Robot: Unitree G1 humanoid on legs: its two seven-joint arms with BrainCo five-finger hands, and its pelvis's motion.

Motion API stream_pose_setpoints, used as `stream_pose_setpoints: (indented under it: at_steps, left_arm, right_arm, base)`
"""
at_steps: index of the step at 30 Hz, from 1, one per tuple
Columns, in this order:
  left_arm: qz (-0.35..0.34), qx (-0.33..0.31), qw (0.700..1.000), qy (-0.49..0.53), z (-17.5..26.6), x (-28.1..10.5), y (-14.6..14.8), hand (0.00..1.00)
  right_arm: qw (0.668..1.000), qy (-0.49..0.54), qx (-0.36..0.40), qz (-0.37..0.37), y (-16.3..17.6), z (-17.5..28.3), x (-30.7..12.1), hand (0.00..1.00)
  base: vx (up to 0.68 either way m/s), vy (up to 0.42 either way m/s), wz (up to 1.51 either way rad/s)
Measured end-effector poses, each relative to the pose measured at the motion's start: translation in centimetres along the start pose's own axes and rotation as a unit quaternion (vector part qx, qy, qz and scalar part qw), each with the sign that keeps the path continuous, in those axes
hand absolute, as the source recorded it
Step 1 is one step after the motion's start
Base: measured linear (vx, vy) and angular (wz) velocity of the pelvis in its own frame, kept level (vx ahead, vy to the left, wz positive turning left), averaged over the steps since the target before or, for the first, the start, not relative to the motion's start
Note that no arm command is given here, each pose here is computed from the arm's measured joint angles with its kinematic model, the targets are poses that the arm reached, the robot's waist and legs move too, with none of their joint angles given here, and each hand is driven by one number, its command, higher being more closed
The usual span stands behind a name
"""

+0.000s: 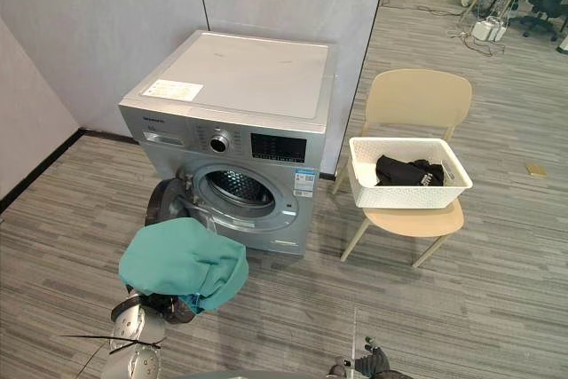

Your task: Pick up the laundry basket with both hands and put the clothes into the washing machine.

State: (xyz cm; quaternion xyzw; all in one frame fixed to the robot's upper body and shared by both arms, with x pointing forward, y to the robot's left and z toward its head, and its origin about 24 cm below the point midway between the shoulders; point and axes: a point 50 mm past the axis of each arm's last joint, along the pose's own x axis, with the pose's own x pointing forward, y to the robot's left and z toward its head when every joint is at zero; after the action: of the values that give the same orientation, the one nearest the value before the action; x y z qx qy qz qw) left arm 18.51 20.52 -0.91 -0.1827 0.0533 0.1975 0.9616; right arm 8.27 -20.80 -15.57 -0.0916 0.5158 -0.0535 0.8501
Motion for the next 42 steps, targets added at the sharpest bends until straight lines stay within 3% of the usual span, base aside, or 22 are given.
stream_pose_setpoints:
  at_steps: [7, 14, 21, 25, 37, 42]
  left_arm:
    - [0.007, 0.0, 1.0, -0.004, 0.2, 0.1, 0.3, 1.0]
    - [0.001, -0.024, 0.998, -0.051, 2.0, 0.9, -1.1, 1.0]
    - [-0.006, -0.033, 0.999, -0.041, 1.5, 0.6, -1.7, 1.0]
    - [-0.044, -0.032, 0.998, -0.016, 0.4, 0.6, -3.2, 1.0]
    - [-0.11, 0.004, 0.993, 0.052, -2.1, -0.6, -3.4, 1.0]
    - [-0.117, 0.019, 0.987, 0.11, -4.4, -1.1, -2.9, 1.0]
  right_arm:
    - [1.0, -0.008, 0.014, -0.004, -0.1, 0.6, 0.2, 0.0]
    - [0.988, -0.027, 0.13, -0.075, -3.2, 2.0, 0.6, 0.0]
    - [0.984, -0.048, 0.137, -0.099, -4.9, 3.0, 0.7, 0.0]
    - [0.981, -0.002, 0.171, -0.09, -3.5, 0.1, 0.1, 0.0]
    - [0.984, -0.028, 0.169, -0.044, -1.1, 1.7, 0.5, 0.0]
    - [0.991, -0.063, 0.12, 0.0, 0.4, 4.6, 1.0, 0.0]
  base:
    - [0.0, 0.0, 0.0]
    - [-0.03, 0.025, 0.32]
    - [-0.05, 0.177, -0.1]
    - [-0.04, 0.443, 0.06]
    - [0.02, 0.088, -0.22]
    - [-0.01, -0.074, -0.88]
